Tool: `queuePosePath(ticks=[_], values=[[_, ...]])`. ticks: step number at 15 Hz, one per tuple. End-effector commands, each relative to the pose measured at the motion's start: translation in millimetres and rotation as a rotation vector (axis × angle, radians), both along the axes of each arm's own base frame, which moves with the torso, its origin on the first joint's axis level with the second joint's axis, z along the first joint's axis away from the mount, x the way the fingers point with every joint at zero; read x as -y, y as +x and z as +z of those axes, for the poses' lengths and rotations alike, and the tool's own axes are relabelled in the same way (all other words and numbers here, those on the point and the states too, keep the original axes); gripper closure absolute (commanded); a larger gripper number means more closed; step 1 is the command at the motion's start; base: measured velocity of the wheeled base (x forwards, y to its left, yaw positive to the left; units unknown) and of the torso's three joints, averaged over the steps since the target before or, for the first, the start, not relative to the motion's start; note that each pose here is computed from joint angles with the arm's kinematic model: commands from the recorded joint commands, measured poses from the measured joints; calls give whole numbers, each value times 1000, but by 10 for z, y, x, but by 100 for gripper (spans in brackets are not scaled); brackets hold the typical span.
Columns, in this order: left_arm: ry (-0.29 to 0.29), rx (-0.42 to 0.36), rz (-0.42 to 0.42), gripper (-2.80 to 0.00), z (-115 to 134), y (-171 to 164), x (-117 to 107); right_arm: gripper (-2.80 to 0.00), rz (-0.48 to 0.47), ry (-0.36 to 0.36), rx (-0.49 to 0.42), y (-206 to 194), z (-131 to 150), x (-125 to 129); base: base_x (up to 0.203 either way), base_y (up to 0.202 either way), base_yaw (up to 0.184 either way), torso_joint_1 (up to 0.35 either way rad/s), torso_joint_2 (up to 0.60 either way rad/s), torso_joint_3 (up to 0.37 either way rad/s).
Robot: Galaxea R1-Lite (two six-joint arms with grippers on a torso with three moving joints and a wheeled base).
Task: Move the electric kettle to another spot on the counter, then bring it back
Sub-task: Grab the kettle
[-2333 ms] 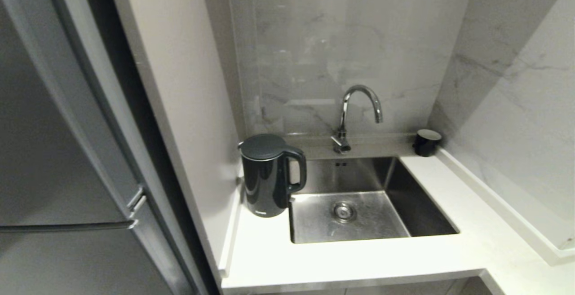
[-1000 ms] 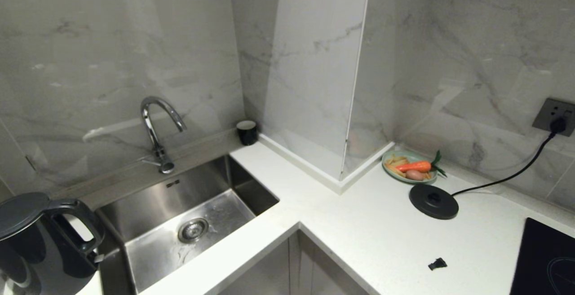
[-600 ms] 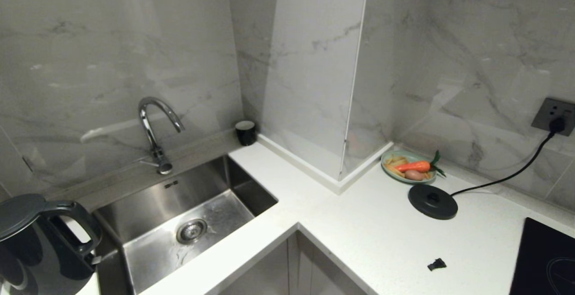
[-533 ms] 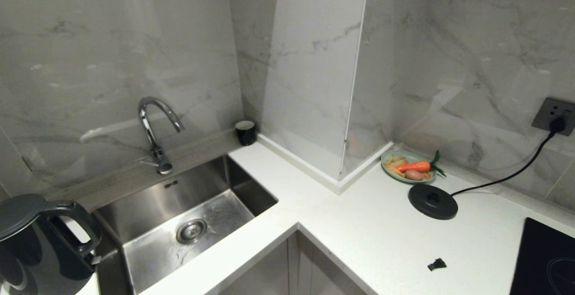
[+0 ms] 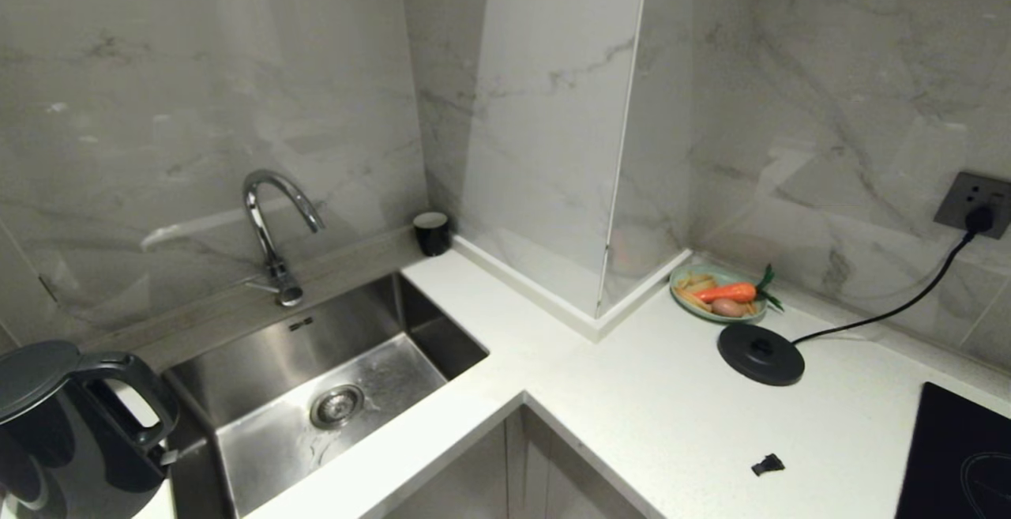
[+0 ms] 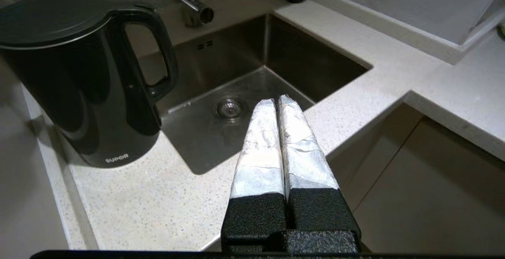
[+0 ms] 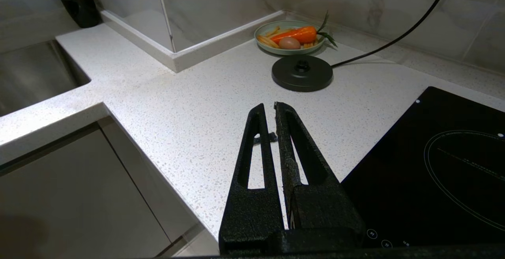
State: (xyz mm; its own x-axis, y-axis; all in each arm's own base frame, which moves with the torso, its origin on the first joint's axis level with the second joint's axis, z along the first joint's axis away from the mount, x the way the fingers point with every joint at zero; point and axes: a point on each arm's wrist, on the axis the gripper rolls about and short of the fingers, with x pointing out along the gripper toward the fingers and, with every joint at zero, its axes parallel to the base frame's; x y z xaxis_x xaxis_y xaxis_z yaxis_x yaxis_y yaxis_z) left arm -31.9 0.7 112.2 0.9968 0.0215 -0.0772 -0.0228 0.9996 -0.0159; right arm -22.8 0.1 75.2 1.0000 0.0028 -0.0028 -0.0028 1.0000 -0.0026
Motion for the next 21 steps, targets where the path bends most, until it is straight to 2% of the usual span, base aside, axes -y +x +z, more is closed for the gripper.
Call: queuePosePath(ticks=[1, 4, 8, 10, 13, 17, 21], values=[[-1, -109, -21, 0, 293, 204, 0, 0, 0, 0, -1, 0, 0, 0, 0, 0, 0, 0, 0, 0], [0, -217, -45, 0, 526, 590, 14, 0, 0, 0, 0, 0, 0, 0, 0, 0, 0, 0, 0, 0], [-5, -307, -41, 0, 588, 1184, 37, 0, 0, 0, 0, 0, 0, 0, 0, 0, 0, 0, 0, 0], [-36, -369, -19, 0, 523, 1456, 37, 0, 0, 0, -2, 1, 0, 0, 0, 0, 0, 0, 0, 0], [-70, -421, 62, 0, 392, 1744, -26, 0, 0, 0, 0, 0, 0, 0, 0, 0, 0, 0, 0, 0], [-46, -456, 185, 0, 147, 2000, -76, 0, 0, 0, -1, 1, 0, 0, 0, 0, 0, 0, 0, 0], [-49, -486, 216, 0, 28, 2136, -95, 0, 0, 0, -2, 1, 0, 0, 0, 0, 0, 0, 0, 0]])
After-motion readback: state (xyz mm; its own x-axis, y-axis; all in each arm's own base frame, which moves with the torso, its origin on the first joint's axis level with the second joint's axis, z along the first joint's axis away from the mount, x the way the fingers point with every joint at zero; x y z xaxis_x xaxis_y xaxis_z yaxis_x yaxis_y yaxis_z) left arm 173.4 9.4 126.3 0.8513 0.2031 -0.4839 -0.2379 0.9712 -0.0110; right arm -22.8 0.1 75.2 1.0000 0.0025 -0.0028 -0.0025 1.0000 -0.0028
